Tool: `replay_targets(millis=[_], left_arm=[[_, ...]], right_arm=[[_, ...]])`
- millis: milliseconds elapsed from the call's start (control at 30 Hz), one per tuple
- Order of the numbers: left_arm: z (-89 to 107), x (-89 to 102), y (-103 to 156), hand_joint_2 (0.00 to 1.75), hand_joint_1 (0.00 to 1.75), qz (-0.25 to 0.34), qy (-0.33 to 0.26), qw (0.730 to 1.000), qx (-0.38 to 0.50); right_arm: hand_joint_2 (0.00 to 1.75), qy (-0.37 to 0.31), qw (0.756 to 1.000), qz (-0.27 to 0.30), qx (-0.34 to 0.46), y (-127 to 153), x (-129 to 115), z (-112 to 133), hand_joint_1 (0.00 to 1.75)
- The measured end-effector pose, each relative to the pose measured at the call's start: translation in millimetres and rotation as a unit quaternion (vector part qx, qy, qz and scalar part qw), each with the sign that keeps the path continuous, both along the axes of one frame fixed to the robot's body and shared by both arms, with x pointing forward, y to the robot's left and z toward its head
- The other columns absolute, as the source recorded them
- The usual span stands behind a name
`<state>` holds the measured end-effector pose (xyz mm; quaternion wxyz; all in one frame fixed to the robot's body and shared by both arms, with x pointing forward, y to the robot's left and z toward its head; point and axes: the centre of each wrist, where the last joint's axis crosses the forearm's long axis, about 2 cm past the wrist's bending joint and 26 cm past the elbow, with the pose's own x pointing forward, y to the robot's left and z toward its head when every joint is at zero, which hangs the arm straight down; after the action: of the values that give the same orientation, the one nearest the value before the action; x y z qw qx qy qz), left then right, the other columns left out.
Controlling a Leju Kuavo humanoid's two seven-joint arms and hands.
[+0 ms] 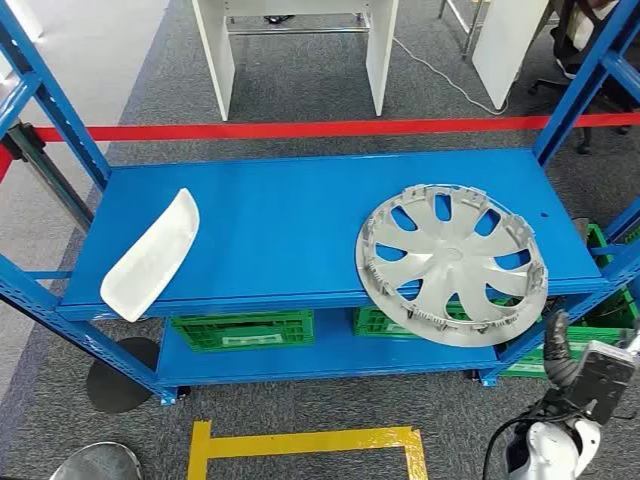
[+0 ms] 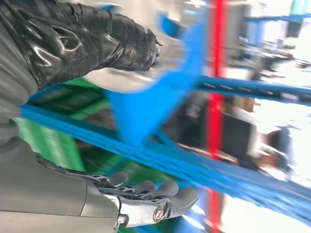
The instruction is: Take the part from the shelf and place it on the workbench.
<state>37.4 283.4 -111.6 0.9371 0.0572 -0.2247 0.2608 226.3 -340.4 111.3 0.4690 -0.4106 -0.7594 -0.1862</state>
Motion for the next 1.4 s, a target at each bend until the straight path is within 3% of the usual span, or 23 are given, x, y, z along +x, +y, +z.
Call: replay_targets(millis=[200, 433, 567, 800, 1067, 1400], left_arm=[[0.0, -0.2, -5, 0.00, 0.00, 0.003, -0.005, 1.000, -0.004], [0.0, -2.2, -11, 0.00, 0.00, -0.004, -0.018, 1.000, -0.008], [0.0, -2.7, -14, 1.75, 0.00, -0.006, -0.025, 1.000, -0.011], [0.1, -2.2, -15, 1.75, 0.00, -0.013, -0.035, 0.999, -0.018], [0.4, 0.9, -15, 1.75, 0.00, -0.029, -0.039, 0.998, -0.044], [0.3, 0.4, -16, 1.75, 0.00, -0.051, -0.019, 0.997, -0.058]], right_arm=[[1.75, -0.085, 0.994, -0.031, -0.061, 0, -1, 41, 0.00], [1.75, -0.188, 0.969, -0.055, -0.151, 6, -9, 95, 0.00], [1.75, -0.220, 0.955, -0.032, -0.196, 20, -14, 110, 0.00], [1.75, -0.193, 0.950, 0.072, -0.235, 37, -13, 108, 0.00], [1.75, -0.090, 0.936, 0.205, -0.272, 52, -8, 80, 0.00], [1.75, 0.088, 0.878, 0.322, -0.342, 57, -14, 31, 0.00]])
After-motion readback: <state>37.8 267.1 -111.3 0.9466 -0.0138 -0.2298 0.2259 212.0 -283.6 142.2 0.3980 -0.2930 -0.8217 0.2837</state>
